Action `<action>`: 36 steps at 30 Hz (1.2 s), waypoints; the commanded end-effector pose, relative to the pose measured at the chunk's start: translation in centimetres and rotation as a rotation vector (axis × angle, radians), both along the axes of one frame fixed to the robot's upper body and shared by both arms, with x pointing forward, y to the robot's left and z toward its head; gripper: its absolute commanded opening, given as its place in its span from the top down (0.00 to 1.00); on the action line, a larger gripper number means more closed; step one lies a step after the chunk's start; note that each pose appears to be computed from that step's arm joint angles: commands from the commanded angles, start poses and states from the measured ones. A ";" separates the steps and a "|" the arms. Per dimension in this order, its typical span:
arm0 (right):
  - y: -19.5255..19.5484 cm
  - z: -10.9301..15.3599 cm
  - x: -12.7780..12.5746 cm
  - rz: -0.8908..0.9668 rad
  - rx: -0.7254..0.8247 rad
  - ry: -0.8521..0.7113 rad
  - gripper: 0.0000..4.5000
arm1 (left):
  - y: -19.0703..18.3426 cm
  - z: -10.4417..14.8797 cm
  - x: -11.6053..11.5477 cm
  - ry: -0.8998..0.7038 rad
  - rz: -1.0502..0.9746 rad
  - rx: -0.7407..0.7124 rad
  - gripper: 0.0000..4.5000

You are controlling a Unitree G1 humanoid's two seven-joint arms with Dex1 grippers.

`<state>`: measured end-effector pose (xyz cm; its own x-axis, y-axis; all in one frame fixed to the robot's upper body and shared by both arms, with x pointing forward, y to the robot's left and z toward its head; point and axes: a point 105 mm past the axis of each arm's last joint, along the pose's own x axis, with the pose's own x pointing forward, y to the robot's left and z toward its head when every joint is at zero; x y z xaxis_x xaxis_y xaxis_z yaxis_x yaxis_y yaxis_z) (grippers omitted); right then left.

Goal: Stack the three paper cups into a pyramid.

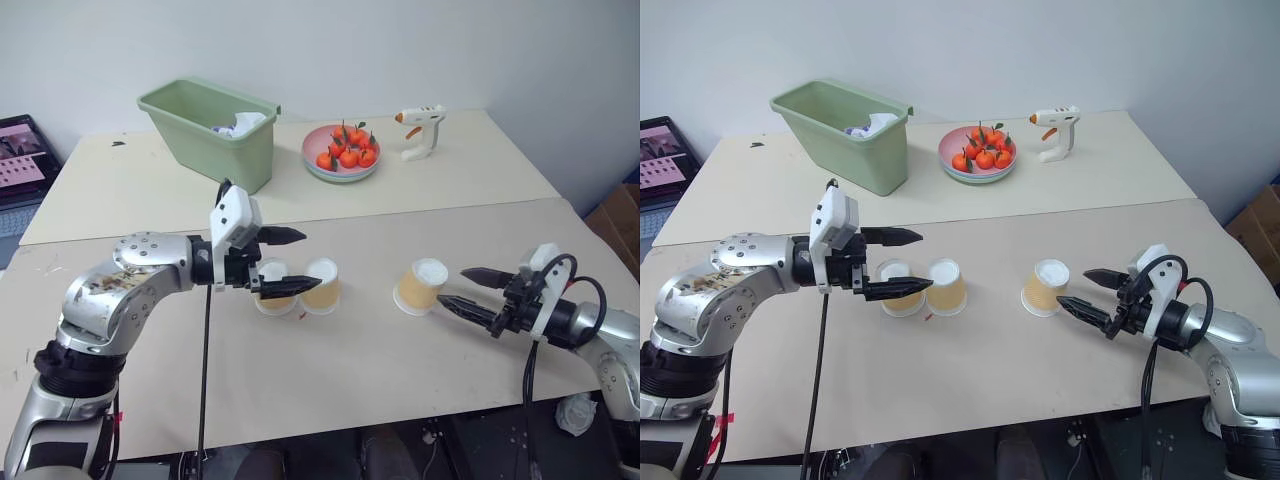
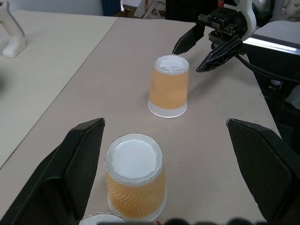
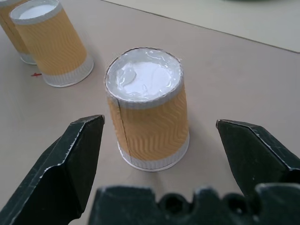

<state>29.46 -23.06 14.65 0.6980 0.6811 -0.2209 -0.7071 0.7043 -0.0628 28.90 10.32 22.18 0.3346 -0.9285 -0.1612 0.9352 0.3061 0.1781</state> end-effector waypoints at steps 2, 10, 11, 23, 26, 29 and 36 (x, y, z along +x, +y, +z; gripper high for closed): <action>0.3 1.3 0.8 0.031 0.011 -0.056 0.00 | 0.0 2.3 -1.0 -0.041 -0.007 -0.068 0.01; 3.2 0.0 1.9 0.149 0.030 -0.019 0.00 | 0.9 2.2 -1.4 -0.033 0.050 -0.064 0.01; 3.5 -0.2 2.0 0.163 0.028 -0.014 0.00 | 1.0 2.2 -1.4 -0.033 0.057 -0.065 0.01; 5.1 0.3 4.8 0.210 0.040 -0.059 0.34 | 3.1 1.5 -1.4 -0.020 0.196 -0.073 0.00; 5.5 1.5 5.3 0.232 0.023 -0.089 0.40 | 4.9 0.9 -1.4 -0.003 0.284 -0.085 0.00; 6.5 3.2 5.7 0.293 -0.008 -0.133 0.40 | 6.4 0.0 -1.6 0.024 0.350 -0.098 0.00; 9.6 9.6 6.2 0.471 -0.017 -0.247 0.40 | 8.1 -1.6 -1.5 0.052 0.448 -0.125 0.00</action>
